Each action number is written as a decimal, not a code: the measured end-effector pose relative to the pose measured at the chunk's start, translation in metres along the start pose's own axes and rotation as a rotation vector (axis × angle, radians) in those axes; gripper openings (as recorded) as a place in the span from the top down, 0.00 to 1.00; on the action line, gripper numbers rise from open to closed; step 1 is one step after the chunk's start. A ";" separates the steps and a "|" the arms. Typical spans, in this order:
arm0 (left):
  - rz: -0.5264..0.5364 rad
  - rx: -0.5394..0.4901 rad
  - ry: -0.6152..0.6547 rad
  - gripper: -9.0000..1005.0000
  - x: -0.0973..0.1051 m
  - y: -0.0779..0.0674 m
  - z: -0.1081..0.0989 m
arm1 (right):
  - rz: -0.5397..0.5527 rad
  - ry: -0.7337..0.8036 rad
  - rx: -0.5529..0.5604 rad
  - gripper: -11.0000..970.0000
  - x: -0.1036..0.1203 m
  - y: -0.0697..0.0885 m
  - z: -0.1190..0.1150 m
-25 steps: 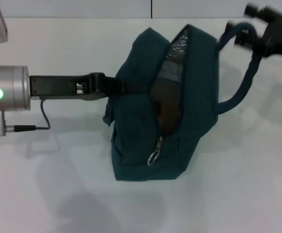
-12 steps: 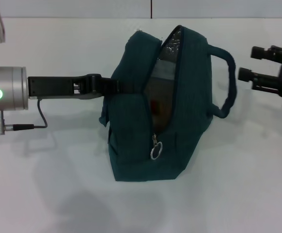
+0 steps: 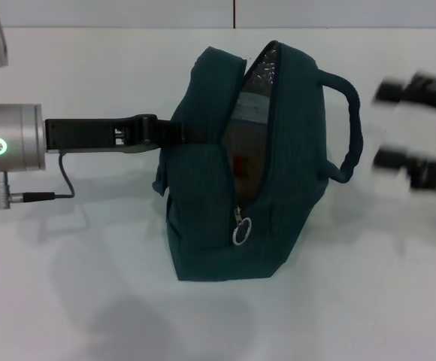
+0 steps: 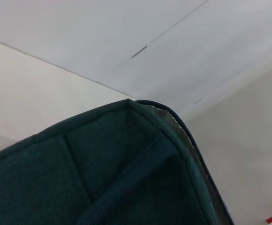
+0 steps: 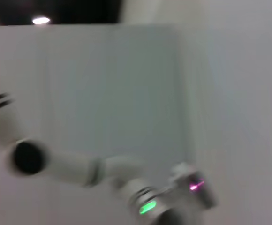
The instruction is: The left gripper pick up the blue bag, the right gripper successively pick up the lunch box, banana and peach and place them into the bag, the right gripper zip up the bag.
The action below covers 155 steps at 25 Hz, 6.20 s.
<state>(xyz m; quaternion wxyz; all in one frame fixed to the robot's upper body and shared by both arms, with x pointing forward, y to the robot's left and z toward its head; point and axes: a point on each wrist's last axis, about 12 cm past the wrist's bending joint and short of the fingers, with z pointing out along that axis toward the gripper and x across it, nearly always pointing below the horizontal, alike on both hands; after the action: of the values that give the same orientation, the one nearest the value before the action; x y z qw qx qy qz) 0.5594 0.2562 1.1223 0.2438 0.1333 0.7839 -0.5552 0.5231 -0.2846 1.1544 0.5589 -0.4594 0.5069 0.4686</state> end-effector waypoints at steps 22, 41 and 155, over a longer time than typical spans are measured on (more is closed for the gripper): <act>0.003 -0.006 -0.006 0.90 -0.001 0.000 0.002 | 0.197 0.464 -0.178 0.22 0.070 -0.013 0.091; 0.009 -0.005 0.010 0.90 0.000 0.000 0.006 | 0.144 0.393 -0.040 0.22 0.078 -0.021 0.133; 0.362 0.021 -0.390 0.41 0.105 0.030 0.018 | -0.112 -0.045 0.083 0.97 0.026 -0.030 0.129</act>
<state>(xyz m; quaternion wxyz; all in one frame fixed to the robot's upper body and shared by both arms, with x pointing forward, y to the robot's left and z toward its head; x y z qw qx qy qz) 0.4892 0.2434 1.0373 0.4842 0.1647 0.6797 -0.5258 0.5717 -0.1598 1.1383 0.6140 -0.4530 0.4867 0.4254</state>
